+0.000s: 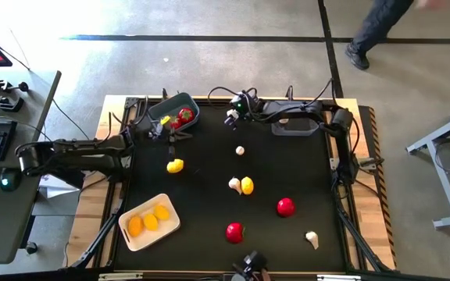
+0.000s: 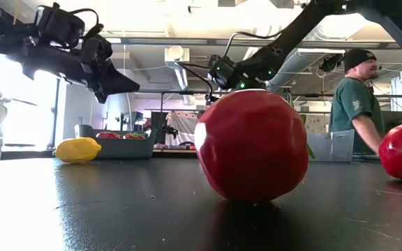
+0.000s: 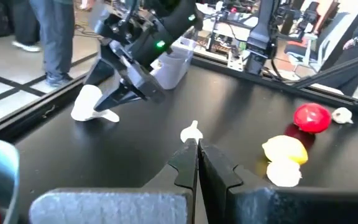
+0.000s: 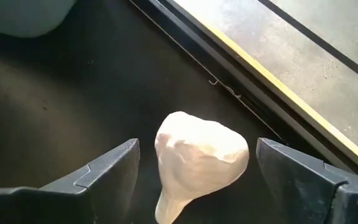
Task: Sort produce into baskets
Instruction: Put the white garlic into the transparent bin
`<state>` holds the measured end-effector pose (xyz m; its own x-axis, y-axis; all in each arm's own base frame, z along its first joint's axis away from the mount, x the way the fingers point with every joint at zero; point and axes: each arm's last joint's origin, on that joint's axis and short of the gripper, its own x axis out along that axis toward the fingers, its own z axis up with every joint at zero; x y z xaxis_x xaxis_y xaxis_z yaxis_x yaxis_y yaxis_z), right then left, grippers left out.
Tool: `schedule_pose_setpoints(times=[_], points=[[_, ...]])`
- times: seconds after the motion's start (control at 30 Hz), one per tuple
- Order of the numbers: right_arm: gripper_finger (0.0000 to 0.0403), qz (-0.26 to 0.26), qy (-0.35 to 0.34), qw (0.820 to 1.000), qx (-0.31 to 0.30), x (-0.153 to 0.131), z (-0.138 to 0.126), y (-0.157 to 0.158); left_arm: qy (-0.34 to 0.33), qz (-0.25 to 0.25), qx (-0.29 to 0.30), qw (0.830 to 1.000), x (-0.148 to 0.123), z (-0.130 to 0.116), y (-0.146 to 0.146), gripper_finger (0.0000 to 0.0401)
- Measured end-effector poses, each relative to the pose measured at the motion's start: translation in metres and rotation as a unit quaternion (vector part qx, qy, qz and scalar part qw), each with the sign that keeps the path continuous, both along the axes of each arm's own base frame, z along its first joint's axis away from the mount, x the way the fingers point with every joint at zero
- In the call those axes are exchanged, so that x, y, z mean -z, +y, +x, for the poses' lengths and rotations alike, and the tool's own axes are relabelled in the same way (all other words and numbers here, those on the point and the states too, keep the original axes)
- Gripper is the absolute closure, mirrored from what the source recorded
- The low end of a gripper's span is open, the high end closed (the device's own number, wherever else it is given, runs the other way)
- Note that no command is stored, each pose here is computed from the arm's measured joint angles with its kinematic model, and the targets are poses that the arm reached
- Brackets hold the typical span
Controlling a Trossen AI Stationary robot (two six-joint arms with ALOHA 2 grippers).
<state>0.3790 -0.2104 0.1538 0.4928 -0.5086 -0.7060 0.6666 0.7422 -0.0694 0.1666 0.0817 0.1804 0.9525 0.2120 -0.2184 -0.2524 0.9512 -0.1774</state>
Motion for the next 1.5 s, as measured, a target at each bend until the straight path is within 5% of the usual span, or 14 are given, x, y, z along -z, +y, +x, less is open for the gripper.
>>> schedule_pose_setpoints(times=[0.7,1.0,1.2,1.5], points=[[0.0234,0.038,-0.015,0.999,-0.018,-0.002,-0.012,-0.018,0.003,0.007,-0.022,1.0,0.0,-0.003,0.006,0.0401],[0.0281,0.035,-0.039,0.998,-0.033,-0.044,-0.023,-0.01,0.002,0.002,-0.023,1.0,0.0,-0.003,0.006,0.0401],[0.0283,0.043,0.015,0.999,-0.012,-0.089,-0.055,0.009,0.002,0.001,-0.023,1.0,0.001,-0.003,0.006,0.0401],[0.0284,0.027,0.118,0.987,0.109,-0.138,-0.128,0.045,0.001,0.012,-0.023,1.0,0.0,-0.003,0.006,0.0401]])
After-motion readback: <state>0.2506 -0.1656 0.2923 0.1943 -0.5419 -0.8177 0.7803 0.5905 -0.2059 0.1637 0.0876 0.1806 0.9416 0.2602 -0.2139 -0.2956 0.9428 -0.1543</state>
